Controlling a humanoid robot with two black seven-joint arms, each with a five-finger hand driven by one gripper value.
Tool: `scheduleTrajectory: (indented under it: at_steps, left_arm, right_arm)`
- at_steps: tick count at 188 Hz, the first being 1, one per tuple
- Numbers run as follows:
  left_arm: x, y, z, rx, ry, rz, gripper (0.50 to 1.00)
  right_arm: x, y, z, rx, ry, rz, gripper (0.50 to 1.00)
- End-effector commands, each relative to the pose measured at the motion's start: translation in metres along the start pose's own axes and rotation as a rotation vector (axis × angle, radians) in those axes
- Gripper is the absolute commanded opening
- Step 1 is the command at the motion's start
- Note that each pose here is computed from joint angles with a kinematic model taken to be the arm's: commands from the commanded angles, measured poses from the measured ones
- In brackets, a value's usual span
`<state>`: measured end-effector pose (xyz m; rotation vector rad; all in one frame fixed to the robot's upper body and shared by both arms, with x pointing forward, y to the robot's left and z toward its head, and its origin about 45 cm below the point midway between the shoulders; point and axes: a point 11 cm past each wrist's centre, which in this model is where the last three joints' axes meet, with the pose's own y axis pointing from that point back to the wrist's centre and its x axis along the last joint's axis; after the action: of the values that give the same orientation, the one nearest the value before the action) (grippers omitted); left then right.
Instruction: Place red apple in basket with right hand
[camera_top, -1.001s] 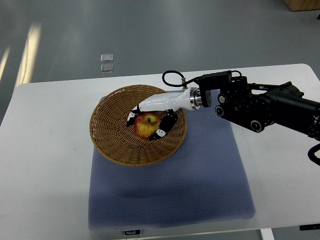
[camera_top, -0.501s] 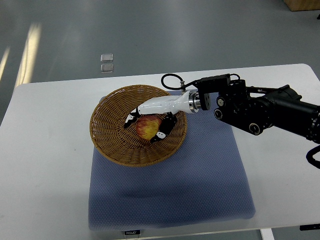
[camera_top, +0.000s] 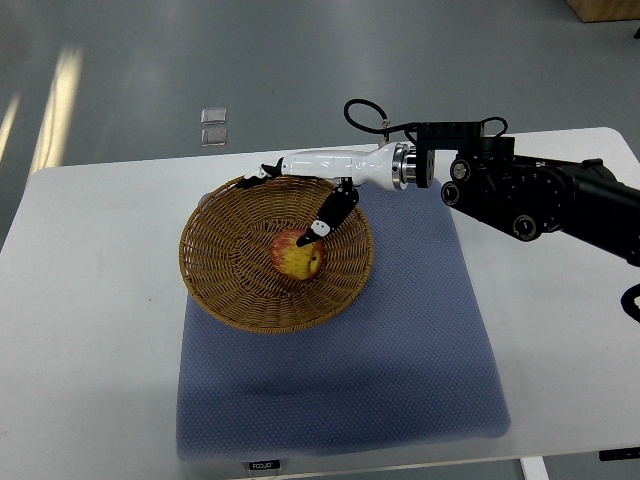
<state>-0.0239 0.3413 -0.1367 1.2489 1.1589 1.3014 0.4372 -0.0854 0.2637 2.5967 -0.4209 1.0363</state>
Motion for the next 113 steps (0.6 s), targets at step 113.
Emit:
scheduleTrajectory:
  at_steps: [113]
  left_arm:
    - [0.0, 0.0, -0.001, 0.002, -0.001, 0.0, 1.0]
  right_arm:
    - [-0.007, 0.034, 0.058, 0.124, -0.835, 0.752, 0.913]
